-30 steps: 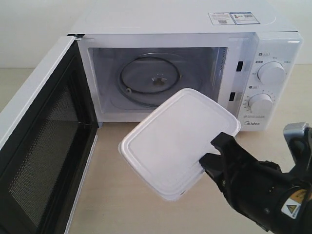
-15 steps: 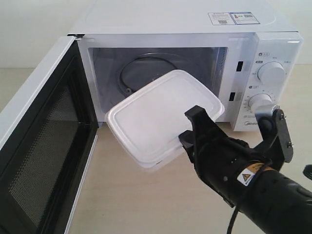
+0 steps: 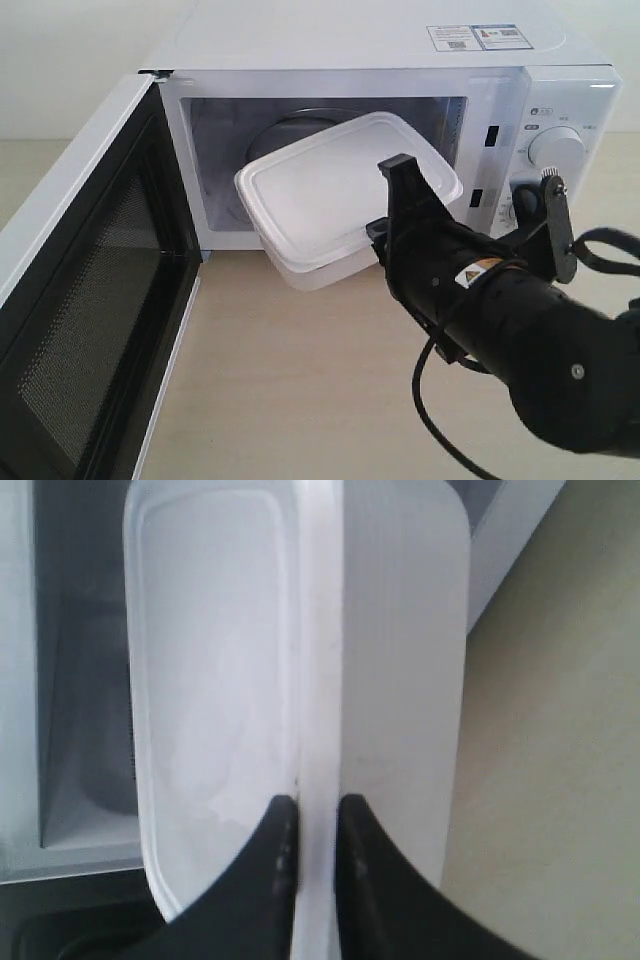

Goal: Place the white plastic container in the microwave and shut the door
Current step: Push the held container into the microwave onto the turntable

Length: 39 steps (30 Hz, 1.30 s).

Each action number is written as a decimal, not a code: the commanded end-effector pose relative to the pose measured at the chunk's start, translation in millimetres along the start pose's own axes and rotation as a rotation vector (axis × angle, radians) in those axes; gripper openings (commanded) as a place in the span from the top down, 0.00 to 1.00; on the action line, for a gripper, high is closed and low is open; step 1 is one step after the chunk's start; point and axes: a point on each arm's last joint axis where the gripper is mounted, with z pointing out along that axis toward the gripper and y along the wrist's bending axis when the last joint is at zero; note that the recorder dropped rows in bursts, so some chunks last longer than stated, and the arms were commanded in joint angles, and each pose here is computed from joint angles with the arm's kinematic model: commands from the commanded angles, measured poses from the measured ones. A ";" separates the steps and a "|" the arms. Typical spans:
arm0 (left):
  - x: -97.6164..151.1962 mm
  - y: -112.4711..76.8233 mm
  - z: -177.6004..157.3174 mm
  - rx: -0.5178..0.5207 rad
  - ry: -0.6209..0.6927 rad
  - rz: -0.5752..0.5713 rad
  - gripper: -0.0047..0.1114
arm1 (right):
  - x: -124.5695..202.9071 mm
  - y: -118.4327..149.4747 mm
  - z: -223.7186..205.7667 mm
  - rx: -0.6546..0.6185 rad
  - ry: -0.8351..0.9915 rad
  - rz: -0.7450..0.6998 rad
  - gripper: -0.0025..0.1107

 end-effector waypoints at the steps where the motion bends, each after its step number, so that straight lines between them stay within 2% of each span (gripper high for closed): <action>1: 1.4 0.3 0.2 -0.004 0.004 -0.009 0.92 | -7.5 12.5 11.0 -0.007 -0.001 -0.018 0.98; 14: 1.4 0.3 0.2 -0.004 0.004 -0.009 0.92 | 10.3 18.2 54.9 -0.005 -0.011 -0.006 0.98; 27: 1.4 0.3 0.2 -0.004 0.004 -0.009 0.92 | 7.1 4.5 74.9 -0.042 -0.124 0.049 0.98; 39: 1.4 0.3 0.2 -0.004 0.004 -0.009 0.92 | 12.6 20.3 98.9 -0.073 -0.141 0.064 0.98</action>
